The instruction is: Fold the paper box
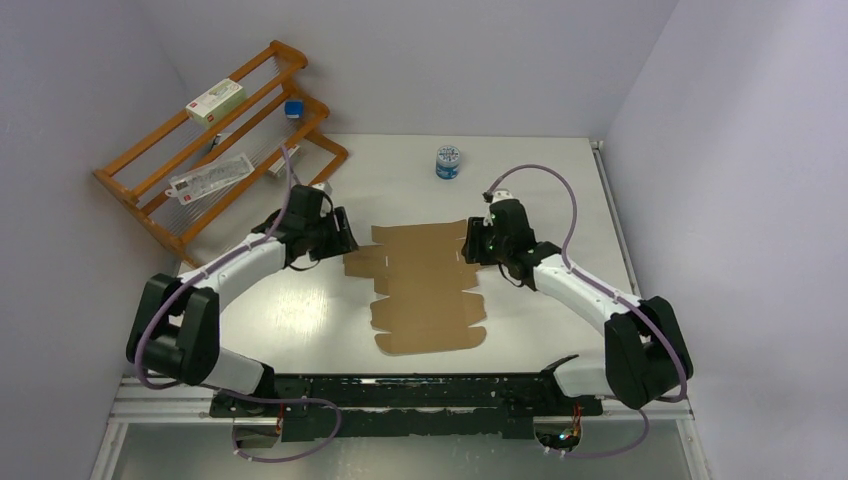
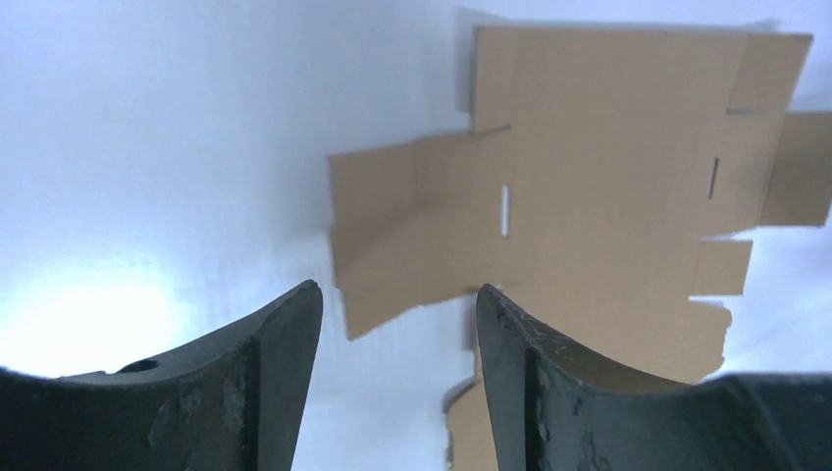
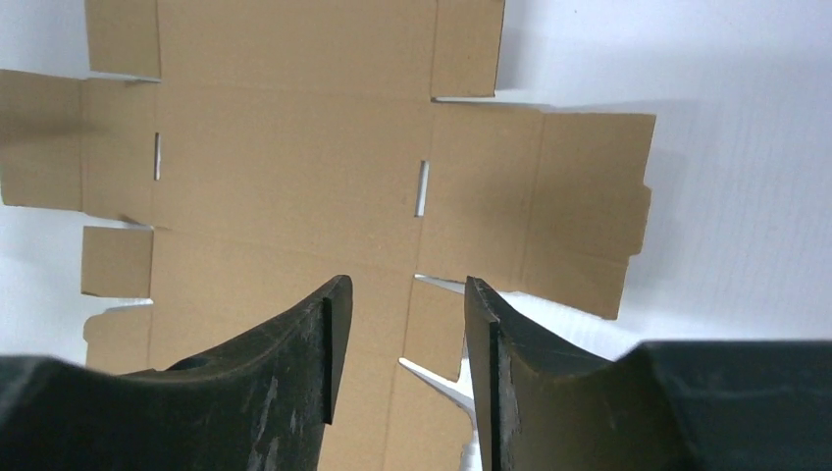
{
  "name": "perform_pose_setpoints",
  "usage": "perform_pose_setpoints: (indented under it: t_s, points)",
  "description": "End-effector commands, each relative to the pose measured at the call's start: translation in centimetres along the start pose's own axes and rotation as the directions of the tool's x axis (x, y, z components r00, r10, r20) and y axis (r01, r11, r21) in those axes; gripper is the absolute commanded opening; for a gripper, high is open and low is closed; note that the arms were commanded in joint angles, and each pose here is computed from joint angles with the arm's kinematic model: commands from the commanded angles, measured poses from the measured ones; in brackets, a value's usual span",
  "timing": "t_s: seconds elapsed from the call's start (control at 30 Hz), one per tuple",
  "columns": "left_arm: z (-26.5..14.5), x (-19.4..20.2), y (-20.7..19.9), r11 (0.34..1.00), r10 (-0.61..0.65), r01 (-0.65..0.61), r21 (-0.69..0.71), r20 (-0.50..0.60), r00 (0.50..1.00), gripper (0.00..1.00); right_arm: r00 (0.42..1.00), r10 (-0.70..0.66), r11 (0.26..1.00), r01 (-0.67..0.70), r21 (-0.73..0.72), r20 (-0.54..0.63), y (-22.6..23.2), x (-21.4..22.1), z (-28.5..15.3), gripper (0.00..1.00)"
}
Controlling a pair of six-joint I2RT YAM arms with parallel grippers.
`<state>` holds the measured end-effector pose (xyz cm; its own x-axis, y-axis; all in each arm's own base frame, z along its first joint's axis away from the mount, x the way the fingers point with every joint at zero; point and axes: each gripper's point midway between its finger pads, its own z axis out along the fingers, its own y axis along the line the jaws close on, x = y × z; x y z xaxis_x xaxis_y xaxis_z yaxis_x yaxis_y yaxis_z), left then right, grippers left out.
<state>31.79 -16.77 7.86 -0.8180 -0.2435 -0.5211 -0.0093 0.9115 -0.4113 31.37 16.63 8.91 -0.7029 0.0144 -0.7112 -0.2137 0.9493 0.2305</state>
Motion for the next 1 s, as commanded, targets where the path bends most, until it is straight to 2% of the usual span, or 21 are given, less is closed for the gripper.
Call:
perform_pose_setpoints:
  t_s: [0.0, 0.43, 0.63, 0.83, 0.97]
  points:
    - [0.1, -1.7, 1.5, 1.000, 0.015, -0.016, -0.018, -0.027, 1.000, 0.64, 0.999, -0.032, 0.993, 0.034, -0.116, 0.022, 1.3, -2.1, 0.2, 0.51]
    - [3.6, -0.7, 1.6, 0.992, -0.049, 0.069, 0.103, -0.191, 0.980, 0.53, 0.998, -0.049, 0.976, 0.055, -0.209, 0.032, 2.7, -2.5, 1.2, 0.58]
    - [4.3, -0.3, 2.0, 0.993, -0.048, 0.071, 0.096, -0.224, 0.973, 0.40, 0.998, -0.055, 0.969, 0.059, -0.242, 0.023, 3.2, -2.1, 1.7, 0.58]
    - [3.9, -0.6, 2.5, 0.997, -0.004, 0.021, 0.072, -0.228, 0.974, 0.15, 0.995, -0.089, 0.951, 0.101, -0.291, 0.054, 4.2, -3.1, 2.1, 0.60]
    - [3.1, -1.0, 2.7, 0.997, 0.057, -0.043, 0.067, -0.219, 0.974, 0.09, 0.990, -0.102, 0.939, 0.128, -0.319, 0.095, 5.1, -5.0, 2.3, 0.62]
